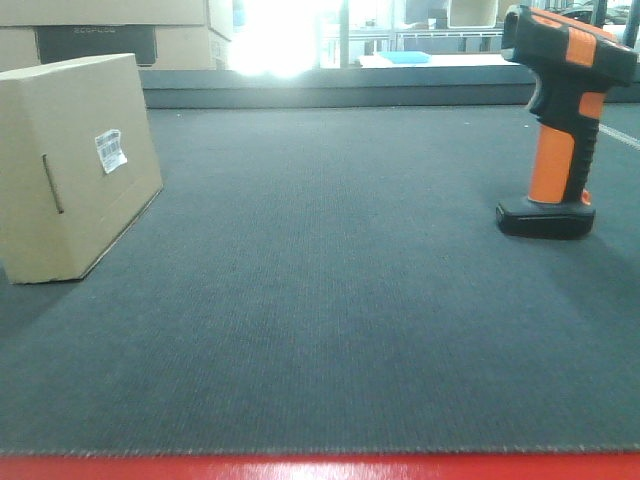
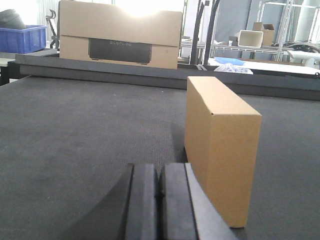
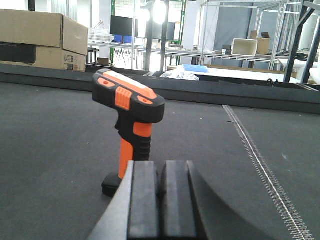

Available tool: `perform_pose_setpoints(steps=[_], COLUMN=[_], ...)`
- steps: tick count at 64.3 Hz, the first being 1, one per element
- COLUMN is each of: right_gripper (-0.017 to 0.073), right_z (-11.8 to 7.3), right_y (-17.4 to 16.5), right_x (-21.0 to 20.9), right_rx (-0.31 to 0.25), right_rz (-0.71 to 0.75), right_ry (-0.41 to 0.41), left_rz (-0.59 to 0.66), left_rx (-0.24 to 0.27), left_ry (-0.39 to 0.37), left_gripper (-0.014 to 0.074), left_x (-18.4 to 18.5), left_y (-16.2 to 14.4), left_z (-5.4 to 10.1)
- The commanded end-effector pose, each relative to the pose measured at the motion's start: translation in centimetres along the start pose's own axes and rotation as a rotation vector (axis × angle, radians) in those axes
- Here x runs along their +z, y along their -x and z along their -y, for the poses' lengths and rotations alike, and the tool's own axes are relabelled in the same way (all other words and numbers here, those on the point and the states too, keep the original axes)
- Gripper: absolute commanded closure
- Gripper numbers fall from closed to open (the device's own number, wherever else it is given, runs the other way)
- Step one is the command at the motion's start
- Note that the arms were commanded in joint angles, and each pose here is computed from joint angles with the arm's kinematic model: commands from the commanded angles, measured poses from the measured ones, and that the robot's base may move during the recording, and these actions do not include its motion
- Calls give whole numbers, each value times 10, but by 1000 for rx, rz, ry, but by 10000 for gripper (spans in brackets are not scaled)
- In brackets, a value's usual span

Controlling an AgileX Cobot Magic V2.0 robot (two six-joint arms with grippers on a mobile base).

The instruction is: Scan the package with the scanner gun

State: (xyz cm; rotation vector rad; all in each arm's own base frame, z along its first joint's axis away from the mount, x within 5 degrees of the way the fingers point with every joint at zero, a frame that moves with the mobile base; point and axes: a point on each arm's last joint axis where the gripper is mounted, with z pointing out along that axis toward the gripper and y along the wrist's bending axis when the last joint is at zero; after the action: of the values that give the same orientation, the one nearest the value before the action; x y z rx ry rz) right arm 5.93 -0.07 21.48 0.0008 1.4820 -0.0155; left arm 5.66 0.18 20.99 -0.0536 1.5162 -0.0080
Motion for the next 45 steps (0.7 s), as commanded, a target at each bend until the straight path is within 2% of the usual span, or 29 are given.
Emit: perform_pose_setpoints(steps=[1, 45], right_gripper=[712, 712], right_z=[0, 0], right_y=[2, 2], right_x=[0, 0], right_rx=[-14, -14], right_rz=[23, 23], right_ry=[3, 3], left_rz=[21, 21], left_rx=[-9, -9], left_ry=[-4, -4], left_gripper=[704, 704], left_x=[0, 0], left_y=[2, 2], left_z=[0, 0])
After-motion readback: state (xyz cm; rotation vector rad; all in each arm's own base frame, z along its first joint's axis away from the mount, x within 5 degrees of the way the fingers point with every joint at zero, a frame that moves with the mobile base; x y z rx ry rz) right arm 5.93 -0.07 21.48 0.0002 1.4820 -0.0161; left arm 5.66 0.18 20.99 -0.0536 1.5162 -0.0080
